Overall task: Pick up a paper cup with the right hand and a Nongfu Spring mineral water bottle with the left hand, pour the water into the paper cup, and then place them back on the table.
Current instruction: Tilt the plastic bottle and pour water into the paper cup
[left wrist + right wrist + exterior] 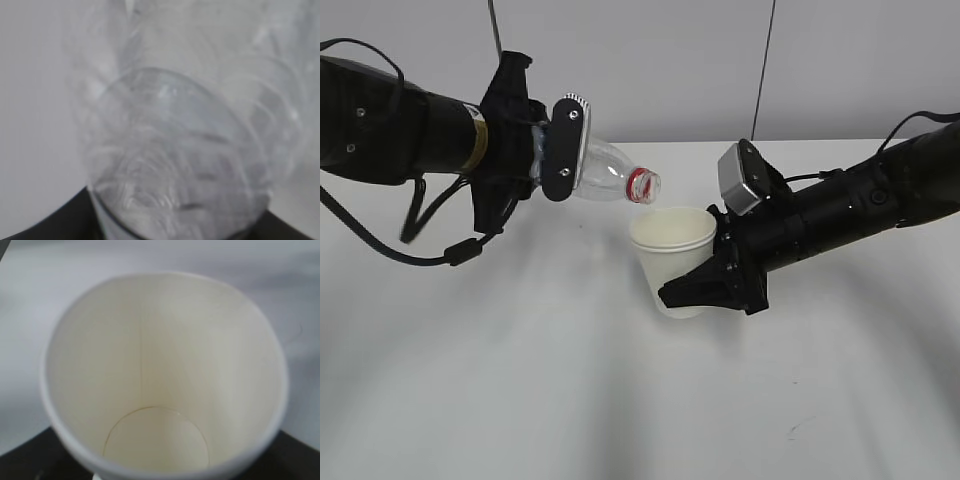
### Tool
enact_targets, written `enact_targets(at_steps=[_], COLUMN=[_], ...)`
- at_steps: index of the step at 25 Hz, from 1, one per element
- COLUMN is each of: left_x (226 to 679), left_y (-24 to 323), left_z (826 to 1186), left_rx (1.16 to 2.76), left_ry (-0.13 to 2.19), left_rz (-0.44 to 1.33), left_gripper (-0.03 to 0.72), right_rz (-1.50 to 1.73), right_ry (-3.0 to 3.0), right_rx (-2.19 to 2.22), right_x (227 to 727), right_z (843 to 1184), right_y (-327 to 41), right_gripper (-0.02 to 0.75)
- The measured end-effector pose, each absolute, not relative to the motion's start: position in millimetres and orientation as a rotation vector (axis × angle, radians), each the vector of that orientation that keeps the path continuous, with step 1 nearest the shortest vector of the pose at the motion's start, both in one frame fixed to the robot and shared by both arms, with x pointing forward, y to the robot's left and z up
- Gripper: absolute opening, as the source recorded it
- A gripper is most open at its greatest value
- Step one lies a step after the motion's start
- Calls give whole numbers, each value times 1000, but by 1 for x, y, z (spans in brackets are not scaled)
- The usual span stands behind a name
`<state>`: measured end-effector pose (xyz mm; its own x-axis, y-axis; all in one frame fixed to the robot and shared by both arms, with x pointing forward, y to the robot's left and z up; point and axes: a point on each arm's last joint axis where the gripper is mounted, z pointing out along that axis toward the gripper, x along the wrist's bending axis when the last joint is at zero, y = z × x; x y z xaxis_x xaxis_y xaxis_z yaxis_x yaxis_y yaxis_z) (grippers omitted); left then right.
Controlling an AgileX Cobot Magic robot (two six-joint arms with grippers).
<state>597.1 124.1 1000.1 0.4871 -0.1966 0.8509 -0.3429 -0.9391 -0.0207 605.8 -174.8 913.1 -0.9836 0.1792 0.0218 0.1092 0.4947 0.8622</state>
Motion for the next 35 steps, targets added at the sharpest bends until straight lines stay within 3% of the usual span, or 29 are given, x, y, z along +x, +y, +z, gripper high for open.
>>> enact_targets(at_steps=[35], left_x=[592], left_y=[111], left_z=[1003], left_rx=[2578], left_ry=[-604], left_rz=[1535], left_gripper=[332], right_rz=[1541], right_ry=[2662], right_rx=[240], right_x=[604], right_z=[914], right_y=[-174], right_gripper=[481])
